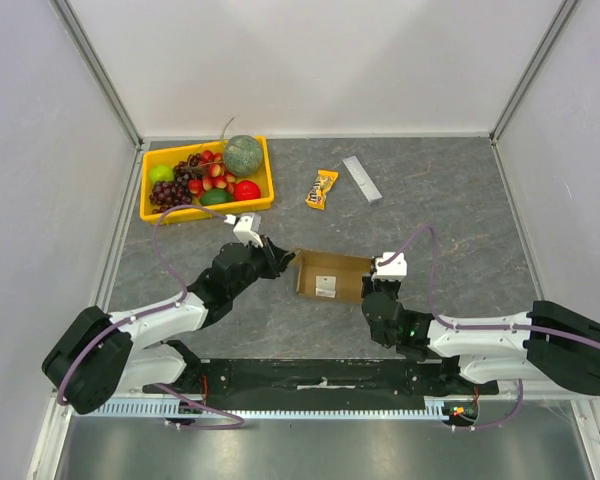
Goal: Fold the paper box
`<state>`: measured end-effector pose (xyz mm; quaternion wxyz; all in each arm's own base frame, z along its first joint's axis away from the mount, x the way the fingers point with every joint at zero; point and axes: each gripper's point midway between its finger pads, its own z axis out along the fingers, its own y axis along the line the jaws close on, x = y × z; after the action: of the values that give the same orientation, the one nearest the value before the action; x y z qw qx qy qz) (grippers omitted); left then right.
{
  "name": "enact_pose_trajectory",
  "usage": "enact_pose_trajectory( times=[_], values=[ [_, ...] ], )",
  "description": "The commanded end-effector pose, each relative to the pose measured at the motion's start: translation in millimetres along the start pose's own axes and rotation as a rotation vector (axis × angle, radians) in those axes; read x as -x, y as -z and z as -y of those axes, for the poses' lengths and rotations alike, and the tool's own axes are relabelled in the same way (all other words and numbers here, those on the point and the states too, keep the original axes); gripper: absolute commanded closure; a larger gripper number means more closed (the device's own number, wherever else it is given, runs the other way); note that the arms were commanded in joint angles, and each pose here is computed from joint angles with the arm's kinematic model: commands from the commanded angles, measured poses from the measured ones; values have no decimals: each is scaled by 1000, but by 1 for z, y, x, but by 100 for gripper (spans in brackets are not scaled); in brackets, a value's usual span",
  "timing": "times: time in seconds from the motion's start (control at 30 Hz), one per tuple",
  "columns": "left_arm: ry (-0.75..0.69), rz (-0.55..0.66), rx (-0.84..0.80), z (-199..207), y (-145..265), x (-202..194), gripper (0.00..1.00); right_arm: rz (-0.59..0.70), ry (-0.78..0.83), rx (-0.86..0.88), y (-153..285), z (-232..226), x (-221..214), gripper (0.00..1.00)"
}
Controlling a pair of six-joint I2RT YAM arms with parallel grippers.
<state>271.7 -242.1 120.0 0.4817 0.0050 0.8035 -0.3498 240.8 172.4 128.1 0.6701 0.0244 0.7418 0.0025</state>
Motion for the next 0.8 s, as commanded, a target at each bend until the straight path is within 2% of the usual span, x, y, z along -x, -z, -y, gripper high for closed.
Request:
enact_pose_trajectory(
  times=[0.0, 0.33, 0.77],
  values=[
    [-65, 65, -90, 24, -6, 26, 77, 18, -32, 20, 0, -9, 6, 100],
    [-67, -61, -183, 36, -1, -2, 83, 18, -32, 21, -2, -13, 7, 100],
    [-54, -107, -133, 17, 6, -25, 87, 12, -30, 45, 0, -11, -4, 100]
  ],
)
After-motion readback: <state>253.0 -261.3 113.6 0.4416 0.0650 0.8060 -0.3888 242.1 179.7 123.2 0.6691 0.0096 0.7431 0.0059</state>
